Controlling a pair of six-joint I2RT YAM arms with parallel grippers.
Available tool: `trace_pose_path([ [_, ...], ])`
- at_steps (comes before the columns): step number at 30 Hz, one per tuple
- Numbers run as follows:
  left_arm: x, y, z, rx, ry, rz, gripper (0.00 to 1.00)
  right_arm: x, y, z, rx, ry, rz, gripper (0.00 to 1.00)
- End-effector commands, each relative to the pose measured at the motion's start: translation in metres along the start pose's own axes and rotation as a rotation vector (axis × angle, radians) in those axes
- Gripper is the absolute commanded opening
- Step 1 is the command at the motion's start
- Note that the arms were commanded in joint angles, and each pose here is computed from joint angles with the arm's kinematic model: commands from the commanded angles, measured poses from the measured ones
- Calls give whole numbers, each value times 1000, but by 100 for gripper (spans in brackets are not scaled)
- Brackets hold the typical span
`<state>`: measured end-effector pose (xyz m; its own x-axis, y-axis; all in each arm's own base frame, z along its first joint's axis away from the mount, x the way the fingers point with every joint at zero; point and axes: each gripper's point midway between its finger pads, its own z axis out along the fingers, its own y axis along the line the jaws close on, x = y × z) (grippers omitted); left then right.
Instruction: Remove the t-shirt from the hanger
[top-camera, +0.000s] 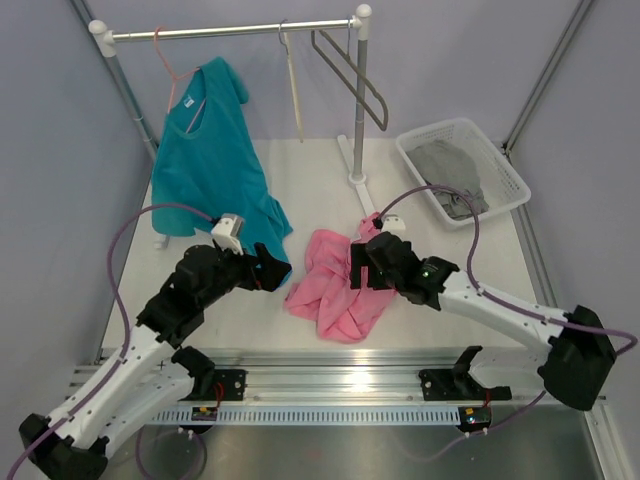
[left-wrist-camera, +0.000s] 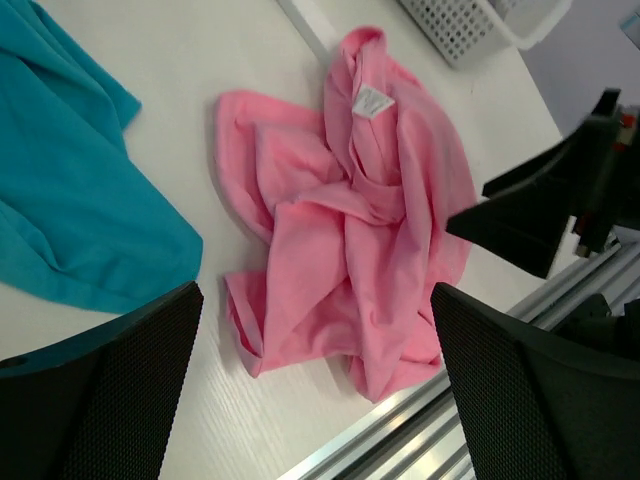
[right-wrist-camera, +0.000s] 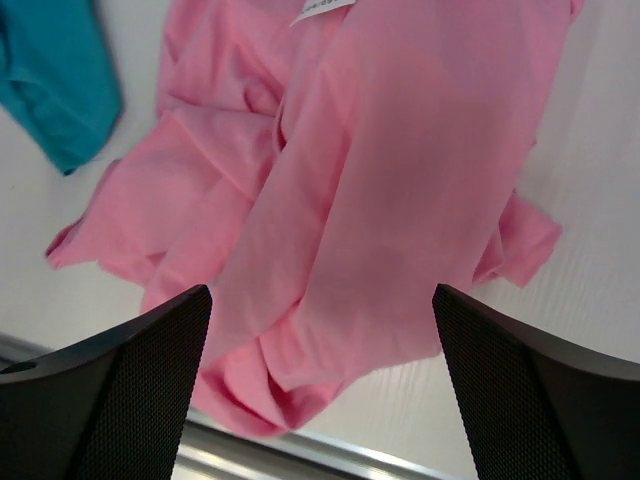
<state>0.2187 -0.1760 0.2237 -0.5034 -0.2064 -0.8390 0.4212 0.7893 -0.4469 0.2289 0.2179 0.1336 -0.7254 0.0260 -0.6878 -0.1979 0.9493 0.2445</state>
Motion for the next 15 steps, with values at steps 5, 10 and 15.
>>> trace_pose_path([
  [5,-8,-36,5,170,-142,-67,99,1,-3,80,195,-41,130,100],
  [10,0,-34,3,175,-153,-78,99,33,0,118,200,48,103,99],
  [15,5,-23,6,142,-181,-97,99,50,-4,132,200,67,118,92],
])
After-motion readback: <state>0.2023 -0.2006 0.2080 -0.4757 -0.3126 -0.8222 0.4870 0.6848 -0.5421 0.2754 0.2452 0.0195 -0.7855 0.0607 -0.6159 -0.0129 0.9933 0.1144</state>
